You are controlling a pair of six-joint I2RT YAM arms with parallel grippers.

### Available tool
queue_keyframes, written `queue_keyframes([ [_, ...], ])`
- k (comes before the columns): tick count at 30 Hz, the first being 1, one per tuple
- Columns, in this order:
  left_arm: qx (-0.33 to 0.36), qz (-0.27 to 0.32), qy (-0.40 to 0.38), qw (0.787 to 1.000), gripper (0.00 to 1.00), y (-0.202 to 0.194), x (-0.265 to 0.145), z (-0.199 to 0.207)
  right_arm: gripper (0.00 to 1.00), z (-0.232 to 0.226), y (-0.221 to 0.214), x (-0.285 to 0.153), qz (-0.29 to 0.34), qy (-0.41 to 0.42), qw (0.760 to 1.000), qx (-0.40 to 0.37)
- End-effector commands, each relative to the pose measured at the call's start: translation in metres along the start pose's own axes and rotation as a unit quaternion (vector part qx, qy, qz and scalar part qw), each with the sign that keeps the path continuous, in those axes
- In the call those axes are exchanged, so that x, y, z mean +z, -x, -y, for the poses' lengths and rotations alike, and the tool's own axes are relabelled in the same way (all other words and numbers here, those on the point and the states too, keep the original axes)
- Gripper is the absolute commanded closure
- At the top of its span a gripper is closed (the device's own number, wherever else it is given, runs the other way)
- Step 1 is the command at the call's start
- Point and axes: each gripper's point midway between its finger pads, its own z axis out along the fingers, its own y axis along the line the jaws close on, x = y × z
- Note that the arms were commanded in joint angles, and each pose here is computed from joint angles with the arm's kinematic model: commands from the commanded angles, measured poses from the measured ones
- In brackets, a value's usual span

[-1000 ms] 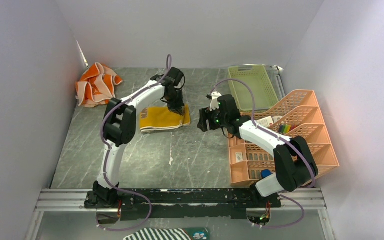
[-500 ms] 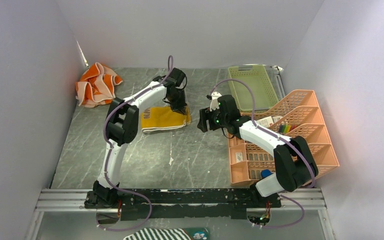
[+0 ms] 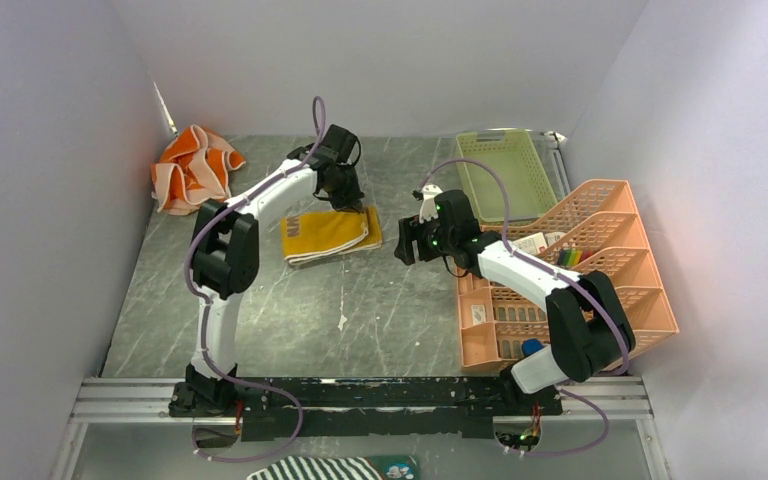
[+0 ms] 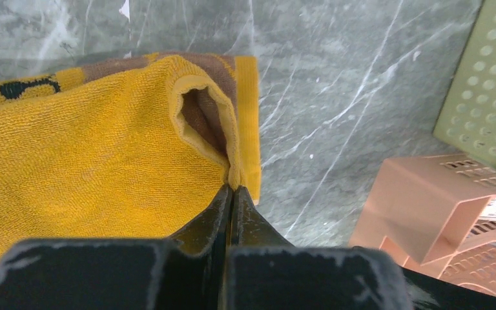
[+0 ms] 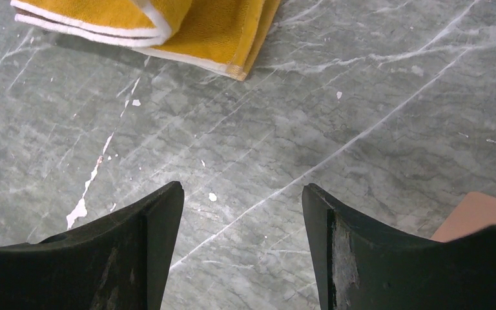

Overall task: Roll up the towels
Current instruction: Fold the towel at the center of the board.

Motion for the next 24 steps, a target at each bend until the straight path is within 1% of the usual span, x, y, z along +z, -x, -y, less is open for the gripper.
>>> queue_keyframes([
  [1,-0.014,0.041,-0.023,0.999,0.93,0.019,-0.011,0.011,0.32,-0.002,-0.003,0.003,-0.003,0.005,1.000,-0.003],
  [4,-0.017,0.025,-0.032,0.999,0.93,0.012,-0.002,0.013,0.32,-0.001,-0.004,0.003,-0.004,0.004,1.000,-0.004],
  [6,-0.017,0.017,-0.033,0.999,0.91,0.008,0.005,0.014,0.32,-0.001,-0.004,0.002,-0.004,0.004,1.000,-0.004],
  [8,-0.017,0.012,-0.033,0.999,0.85,0.003,0.010,0.012,0.32,-0.001,-0.004,0.001,-0.003,0.003,1.000,-0.005],
  [9,-0.018,0.010,-0.035,0.999,0.79,0.002,0.012,0.013,0.32,-0.001,-0.004,0.001,-0.003,0.003,1.000,-0.005],
  [12,-0.013,0.020,-0.055,0.998,0.57,0.003,0.006,0.018,0.31,-0.004,-0.002,-0.001,0.005,0.010,1.000,-0.007],
  [13,-0.008,0.029,-0.066,0.997,0.45,0.006,0.000,0.022,0.31,-0.005,0.002,-0.003,0.014,0.013,1.000,-0.009],
  [14,-0.003,0.046,-0.078,0.996,0.24,0.012,-0.010,0.027,0.31,-0.007,0.006,-0.005,0.026,0.017,0.999,-0.009],
  [15,0.000,0.065,-0.084,0.994,0.07,0.017,-0.019,0.030,0.31,-0.010,0.012,-0.007,0.042,0.022,0.999,-0.011],
  [16,0.003,0.087,-0.090,0.992,0.00,0.026,-0.033,0.033,0.30,-0.014,0.020,-0.010,0.062,0.028,0.998,-0.011],
  [20,0.020,0.168,-0.094,0.981,0.00,0.049,-0.091,0.036,0.30,-0.034,0.066,-0.017,0.140,0.072,0.988,-0.009],
  [22,0.020,0.212,-0.096,0.972,0.00,0.052,-0.113,0.025,0.30,-0.053,0.082,-0.009,0.158,0.100,0.982,-0.013],
  [24,0.010,0.249,-0.105,0.963,0.01,0.049,-0.125,0.006,0.30,-0.064,0.093,0.008,0.159,0.124,0.979,-0.018],
])
